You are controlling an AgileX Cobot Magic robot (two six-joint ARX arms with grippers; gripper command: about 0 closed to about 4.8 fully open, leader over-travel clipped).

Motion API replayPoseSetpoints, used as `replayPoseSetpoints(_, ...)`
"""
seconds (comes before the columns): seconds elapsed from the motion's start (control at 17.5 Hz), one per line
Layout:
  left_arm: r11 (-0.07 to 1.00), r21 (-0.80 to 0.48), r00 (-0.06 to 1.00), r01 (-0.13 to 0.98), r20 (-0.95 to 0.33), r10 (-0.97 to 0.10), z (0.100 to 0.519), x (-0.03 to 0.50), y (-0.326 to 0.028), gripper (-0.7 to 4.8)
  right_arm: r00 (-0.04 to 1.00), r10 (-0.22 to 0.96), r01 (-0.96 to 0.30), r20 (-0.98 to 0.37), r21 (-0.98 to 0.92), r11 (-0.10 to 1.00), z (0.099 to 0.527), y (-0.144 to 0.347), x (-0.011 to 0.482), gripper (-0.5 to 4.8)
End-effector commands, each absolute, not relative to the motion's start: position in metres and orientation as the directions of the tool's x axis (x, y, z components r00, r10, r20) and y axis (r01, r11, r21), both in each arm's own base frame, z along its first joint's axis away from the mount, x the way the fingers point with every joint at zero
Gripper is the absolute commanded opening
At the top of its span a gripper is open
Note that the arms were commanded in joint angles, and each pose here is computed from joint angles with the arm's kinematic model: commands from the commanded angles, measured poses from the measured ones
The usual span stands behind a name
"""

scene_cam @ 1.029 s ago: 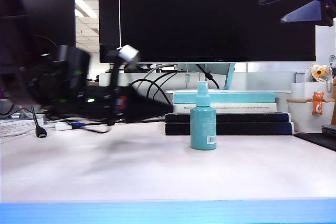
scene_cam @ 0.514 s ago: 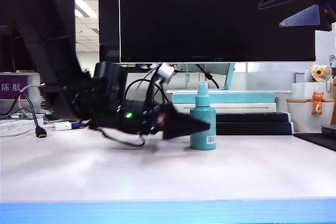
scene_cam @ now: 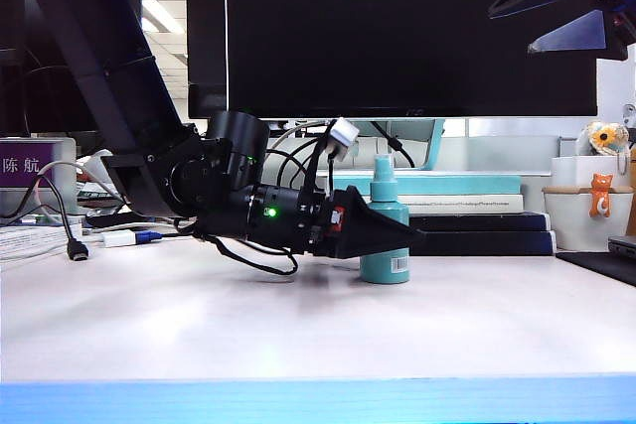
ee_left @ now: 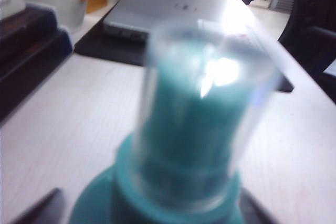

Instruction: Pick up the sprayer with the left hand and remove the lid with the right hand then place it on the table.

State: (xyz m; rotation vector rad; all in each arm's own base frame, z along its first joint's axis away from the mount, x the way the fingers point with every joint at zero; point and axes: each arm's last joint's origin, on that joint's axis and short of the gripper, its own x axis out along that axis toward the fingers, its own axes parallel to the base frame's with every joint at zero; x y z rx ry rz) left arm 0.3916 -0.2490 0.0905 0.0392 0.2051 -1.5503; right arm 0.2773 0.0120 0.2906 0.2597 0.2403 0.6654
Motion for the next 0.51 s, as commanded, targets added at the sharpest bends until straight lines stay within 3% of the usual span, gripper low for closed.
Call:
replayPoseSetpoints(0.06,0.04,-0.106,0.023,0.994,-0.161,-0.987,0.091,0.392,-0.249,2.86,0.76,0.638,-0.584,-0.122,0.302,0.754,0.294,0.012,0.277,3.86)
replayPoseSetpoints(0.17,0.043,-0.13,0.022,0.991,-0.16,-0.987,0.092,0.392,-0.249,1.88,0.758,0.641,-0.587,-0.122,0.304,0.751,0.294,0.012,0.277,3.86)
replayPoseSetpoints(0.34,-0.072,-0.248,-0.1,0.966,-0.104,-0.989,0.115,0.389,-0.249,1.75,0.699,0.704,-0.64,-0.123,0.331,0.693,0.293,0.014,0.275,3.86)
replayPoseSetpoints(0.51,-0.196,-0.326,-0.221,0.925,-0.042,-0.974,0.174,0.38,-0.245,1.74,0.566,0.813,-0.713,-0.132,0.417,0.564,0.289,0.021,0.271,3.86)
